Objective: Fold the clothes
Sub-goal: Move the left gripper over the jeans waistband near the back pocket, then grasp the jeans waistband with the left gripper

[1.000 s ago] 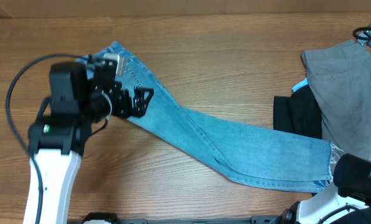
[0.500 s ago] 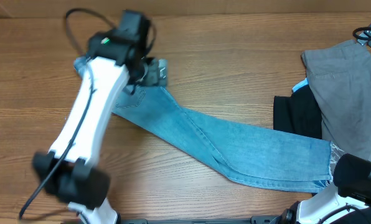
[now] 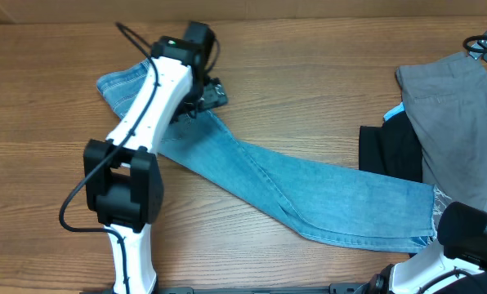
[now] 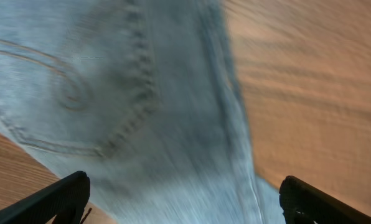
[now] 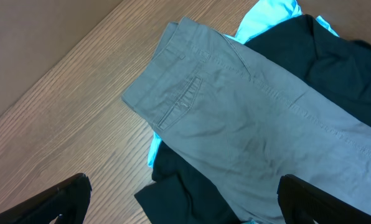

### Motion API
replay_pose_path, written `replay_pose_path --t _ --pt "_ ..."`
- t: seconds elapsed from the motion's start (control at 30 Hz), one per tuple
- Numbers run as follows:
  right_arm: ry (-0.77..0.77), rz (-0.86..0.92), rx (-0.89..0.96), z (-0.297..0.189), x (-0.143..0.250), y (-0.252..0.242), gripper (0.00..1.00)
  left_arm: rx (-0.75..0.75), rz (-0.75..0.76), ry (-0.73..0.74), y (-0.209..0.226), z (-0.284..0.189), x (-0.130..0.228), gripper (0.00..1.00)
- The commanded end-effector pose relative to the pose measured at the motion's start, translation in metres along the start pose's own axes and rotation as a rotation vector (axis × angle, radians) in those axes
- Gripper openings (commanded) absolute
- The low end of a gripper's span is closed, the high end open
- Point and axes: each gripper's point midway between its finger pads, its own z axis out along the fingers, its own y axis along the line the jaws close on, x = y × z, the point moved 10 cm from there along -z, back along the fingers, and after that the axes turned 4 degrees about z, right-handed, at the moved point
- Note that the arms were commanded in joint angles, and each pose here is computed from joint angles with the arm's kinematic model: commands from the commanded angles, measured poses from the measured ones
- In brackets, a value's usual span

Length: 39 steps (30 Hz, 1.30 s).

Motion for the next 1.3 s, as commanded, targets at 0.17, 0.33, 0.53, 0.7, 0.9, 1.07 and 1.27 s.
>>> replay_pose_path --t 0.17,0.33,0.53,0.7,0.9,1.07,1.27 --pt "-0.044 0.010 -0.023 -0.018 -0.001 -0.002 1.00 -0.033 -0.031 0.012 0.008 0.043 -0.024 1.00" --pt "-0.043 0.010 -0.023 -0.018 -0.001 -0.002 1.00 -0.009 -0.013 -0.039 -0.004 0.047 -0.028 1.00" --pt "-0.044 0.010 -0.023 -0.018 -0.001 -0.002 1.00 -0.052 0.002 -0.111 -0.010 0.047 -0.030 1.00" --pt "-0.044 0.010 -0.023 -0.018 -0.001 -0.002 1.00 -0.117 0.009 -0.156 -0.010 0.050 -0.031 1.00" --pt "-0.044 0.010 -0.023 -0.018 -0.001 -0.002 1.00 -0.160 0.041 -0.148 -0.011 0.067 -0.031 1.00" --pt "-0.043 0.010 -0.023 -0.018 -0.001 -0.002 1.00 -0.190 0.074 -0.128 -0.010 0.079 -0.030 1.00" --pt "-0.044 0.010 -0.023 -0.018 -0.001 -0.002 1.00 -0.268 0.098 -0.148 -0.004 0.079 -0.031 1.00"
